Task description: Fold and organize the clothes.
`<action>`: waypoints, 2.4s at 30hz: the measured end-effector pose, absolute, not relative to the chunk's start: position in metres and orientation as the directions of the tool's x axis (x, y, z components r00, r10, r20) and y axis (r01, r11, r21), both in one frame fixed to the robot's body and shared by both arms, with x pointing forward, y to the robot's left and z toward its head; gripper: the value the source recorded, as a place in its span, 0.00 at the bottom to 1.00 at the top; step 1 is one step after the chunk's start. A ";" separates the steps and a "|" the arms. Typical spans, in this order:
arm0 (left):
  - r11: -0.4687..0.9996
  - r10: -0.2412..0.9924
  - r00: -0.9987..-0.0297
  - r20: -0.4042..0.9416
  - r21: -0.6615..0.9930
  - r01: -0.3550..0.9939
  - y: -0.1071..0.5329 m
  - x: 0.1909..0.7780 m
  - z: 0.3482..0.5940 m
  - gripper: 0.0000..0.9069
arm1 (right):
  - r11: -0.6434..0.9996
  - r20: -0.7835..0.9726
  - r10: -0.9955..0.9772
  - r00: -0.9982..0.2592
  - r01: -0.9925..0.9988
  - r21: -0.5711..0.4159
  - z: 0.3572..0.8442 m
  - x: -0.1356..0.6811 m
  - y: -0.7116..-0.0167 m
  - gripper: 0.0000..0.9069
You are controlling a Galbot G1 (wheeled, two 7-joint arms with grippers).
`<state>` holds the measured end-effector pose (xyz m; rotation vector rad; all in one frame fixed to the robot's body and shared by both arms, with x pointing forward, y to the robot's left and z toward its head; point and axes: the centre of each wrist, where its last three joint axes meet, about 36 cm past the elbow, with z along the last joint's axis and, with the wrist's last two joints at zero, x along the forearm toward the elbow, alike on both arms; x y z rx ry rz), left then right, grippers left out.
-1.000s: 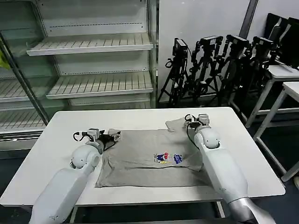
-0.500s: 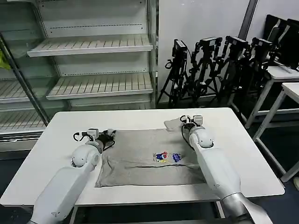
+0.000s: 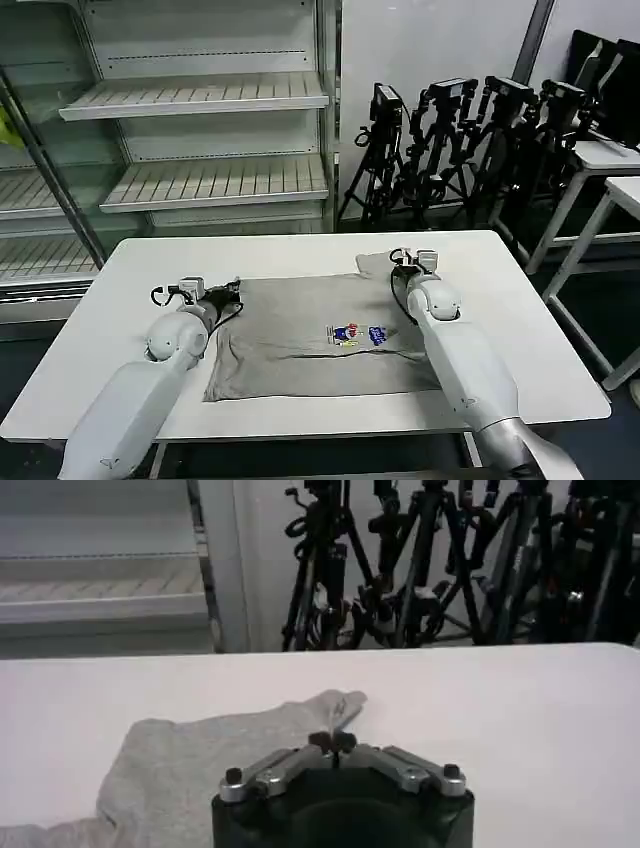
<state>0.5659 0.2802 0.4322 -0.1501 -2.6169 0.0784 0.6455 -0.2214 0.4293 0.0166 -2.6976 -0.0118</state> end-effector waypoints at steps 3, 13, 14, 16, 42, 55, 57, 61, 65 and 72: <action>0.991 0.130 -0.868 0.478 -0.099 0.094 0.283 0.561 0.438 0.03 | 1.000 0.380 -0.020 -0.925 -0.011 0.026 0.438 0.638 -0.223 0.00; 0.982 0.170 -0.890 0.423 -0.144 0.120 0.290 0.535 0.462 0.03 | 0.999 0.245 -0.041 -0.969 -0.032 0.041 0.461 0.592 -0.235 0.00; 0.981 0.175 -0.892 0.417 -0.146 0.124 0.290 0.532 0.465 0.03 | 0.999 0.236 -0.043 -0.971 -0.035 0.040 0.462 0.587 -0.237 0.00; 0.980 0.184 -0.895 0.407 -0.151 0.133 0.291 0.524 0.469 0.03 | 0.999 0.217 -0.047 -0.975 -0.041 0.035 0.465 0.575 -0.239 0.00; 0.974 0.222 -0.868 0.445 -0.071 0.213 0.293 0.425 0.454 0.24 | 0.999 0.291 -0.031 -0.956 -0.034 -0.005 0.420 0.418 -0.258 0.00; 0.977 0.208 -0.855 0.475 -0.050 0.210 0.290 0.398 0.446 1.00 | 0.999 0.314 0.015 -0.949 0.004 -0.036 0.423 0.381 -0.262 1.00; 0.978 0.205 -0.860 0.468 -0.055 0.203 0.288 0.393 0.448 1.00 | 0.999 0.303 0.021 -0.953 0.011 -0.036 0.427 0.374 -0.264 1.00; 0.981 0.194 -0.877 0.440 -0.070 0.182 0.285 0.381 0.456 1.00 | 0.999 0.278 0.035 -0.960 0.027 -0.033 0.437 0.356 -0.267 1.00; 0.985 0.172 -0.895 0.412 -0.094 0.146 0.281 0.367 0.461 1.00 | 0.998 0.260 0.048 -0.964 0.038 -0.044 0.446 0.336 -0.272 1.00; 0.985 0.129 -0.909 0.397 -0.154 0.072 0.269 0.352 0.450 1.00 | 0.997 0.250 0.064 -0.966 0.052 -0.055 0.457 0.308 -0.273 1.00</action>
